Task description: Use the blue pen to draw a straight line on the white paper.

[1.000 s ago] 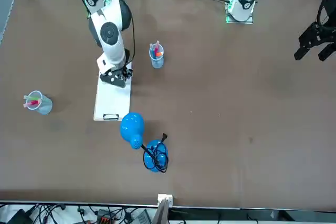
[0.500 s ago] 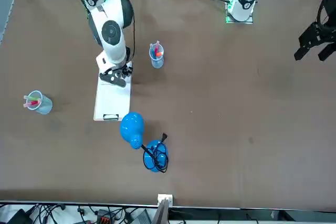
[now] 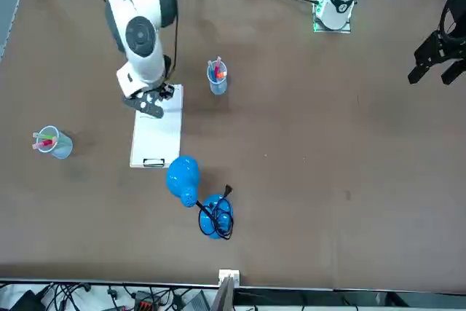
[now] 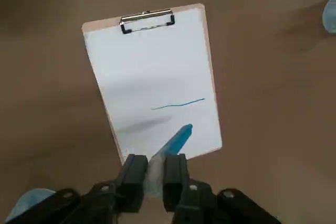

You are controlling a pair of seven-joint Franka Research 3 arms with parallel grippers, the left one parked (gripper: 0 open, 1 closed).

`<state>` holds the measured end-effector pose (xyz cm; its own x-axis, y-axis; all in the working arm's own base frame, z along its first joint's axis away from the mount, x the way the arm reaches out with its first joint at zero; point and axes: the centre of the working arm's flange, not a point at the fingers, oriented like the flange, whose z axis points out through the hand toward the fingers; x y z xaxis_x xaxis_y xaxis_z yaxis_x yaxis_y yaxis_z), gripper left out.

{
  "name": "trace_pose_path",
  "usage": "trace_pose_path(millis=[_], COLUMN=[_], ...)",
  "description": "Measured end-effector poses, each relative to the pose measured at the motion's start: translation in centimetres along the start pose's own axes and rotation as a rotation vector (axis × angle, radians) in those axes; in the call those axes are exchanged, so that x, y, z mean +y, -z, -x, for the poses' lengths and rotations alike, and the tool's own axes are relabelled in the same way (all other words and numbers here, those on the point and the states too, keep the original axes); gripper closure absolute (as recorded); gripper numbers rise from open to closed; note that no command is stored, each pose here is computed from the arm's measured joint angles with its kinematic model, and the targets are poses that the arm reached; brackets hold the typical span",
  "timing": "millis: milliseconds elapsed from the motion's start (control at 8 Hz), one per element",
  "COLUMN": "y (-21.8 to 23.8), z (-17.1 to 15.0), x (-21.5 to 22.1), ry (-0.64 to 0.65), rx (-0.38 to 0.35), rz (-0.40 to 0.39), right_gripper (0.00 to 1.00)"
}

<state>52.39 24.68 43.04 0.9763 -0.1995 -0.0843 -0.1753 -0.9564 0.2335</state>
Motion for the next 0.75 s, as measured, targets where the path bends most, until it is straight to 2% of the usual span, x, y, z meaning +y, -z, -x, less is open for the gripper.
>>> trace_pose_path(millis=[250,750], y=[2.1,2.4], z=[-3.1,-8.3], x=[7.9,21.4], ry=[0.055,0.195], rx=[-0.006,0.008], rz=[-0.035,-0.081], right_gripper=[0.84,0.84])
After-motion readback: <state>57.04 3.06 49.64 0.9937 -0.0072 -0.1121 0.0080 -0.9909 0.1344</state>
